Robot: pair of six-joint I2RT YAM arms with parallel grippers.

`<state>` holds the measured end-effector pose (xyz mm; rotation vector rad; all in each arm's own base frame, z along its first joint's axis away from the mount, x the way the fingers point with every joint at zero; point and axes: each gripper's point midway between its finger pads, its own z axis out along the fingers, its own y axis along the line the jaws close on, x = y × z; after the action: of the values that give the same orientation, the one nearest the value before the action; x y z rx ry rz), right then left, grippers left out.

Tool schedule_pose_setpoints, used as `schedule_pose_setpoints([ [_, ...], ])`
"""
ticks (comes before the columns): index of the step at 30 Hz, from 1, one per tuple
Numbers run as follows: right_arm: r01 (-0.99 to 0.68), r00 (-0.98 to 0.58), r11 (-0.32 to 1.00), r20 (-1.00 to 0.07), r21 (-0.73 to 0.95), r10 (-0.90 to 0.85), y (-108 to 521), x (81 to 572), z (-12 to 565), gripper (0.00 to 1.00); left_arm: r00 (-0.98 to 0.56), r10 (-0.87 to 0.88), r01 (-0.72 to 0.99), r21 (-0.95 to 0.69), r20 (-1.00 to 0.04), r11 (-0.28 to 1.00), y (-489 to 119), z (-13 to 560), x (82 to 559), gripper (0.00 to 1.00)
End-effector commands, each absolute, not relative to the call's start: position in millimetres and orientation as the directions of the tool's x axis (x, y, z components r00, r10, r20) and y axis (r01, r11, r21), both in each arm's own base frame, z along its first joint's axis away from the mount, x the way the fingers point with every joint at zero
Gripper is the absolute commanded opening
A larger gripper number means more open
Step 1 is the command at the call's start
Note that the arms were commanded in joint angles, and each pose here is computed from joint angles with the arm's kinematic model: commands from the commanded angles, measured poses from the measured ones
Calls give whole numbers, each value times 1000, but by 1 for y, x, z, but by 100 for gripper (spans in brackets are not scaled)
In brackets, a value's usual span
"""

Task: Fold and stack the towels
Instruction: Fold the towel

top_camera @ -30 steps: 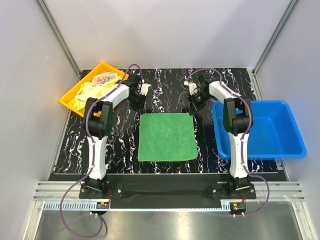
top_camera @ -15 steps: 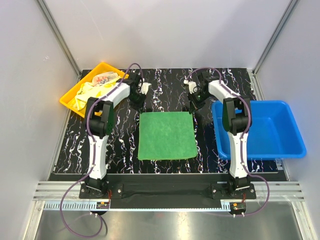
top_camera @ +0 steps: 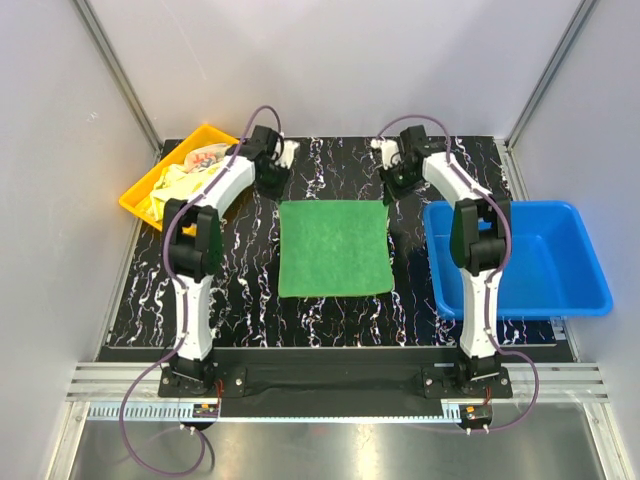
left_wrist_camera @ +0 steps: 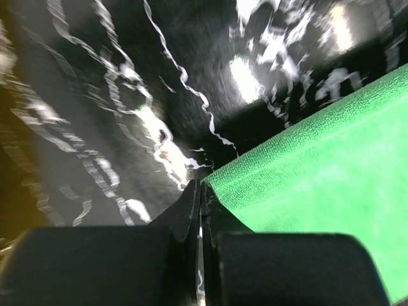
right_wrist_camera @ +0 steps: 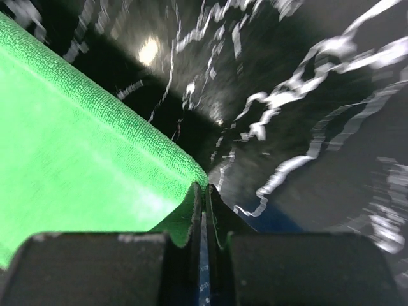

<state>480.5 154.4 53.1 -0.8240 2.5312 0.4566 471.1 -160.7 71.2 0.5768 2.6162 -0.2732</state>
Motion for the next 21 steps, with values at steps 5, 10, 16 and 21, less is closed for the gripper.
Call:
schedule_pose_setpoints([
  [5, -593, -512, 804, -753, -38, -413, 148, 515, 202, 0, -633, 334, 420, 53, -699, 906, -154, 203, 494, 0],
  [10, -588, -476, 807, -786, -49, -395, 147, 506, 232, 0, -574, 365, 421, 118, -733, 899, -158, 238, 483, 0],
  [16, -577, -448, 814, -810, -60, -377, 140, 471, 275, 0, -504, 370, 389, 177, -780, 904, -160, 284, 456, 0],
  [21, -578, -441, 815, -823, -43, -357, 137, 432, 295, 0, -455, 379, 381, 208, -806, 901, -158, 315, 422, 0],
])
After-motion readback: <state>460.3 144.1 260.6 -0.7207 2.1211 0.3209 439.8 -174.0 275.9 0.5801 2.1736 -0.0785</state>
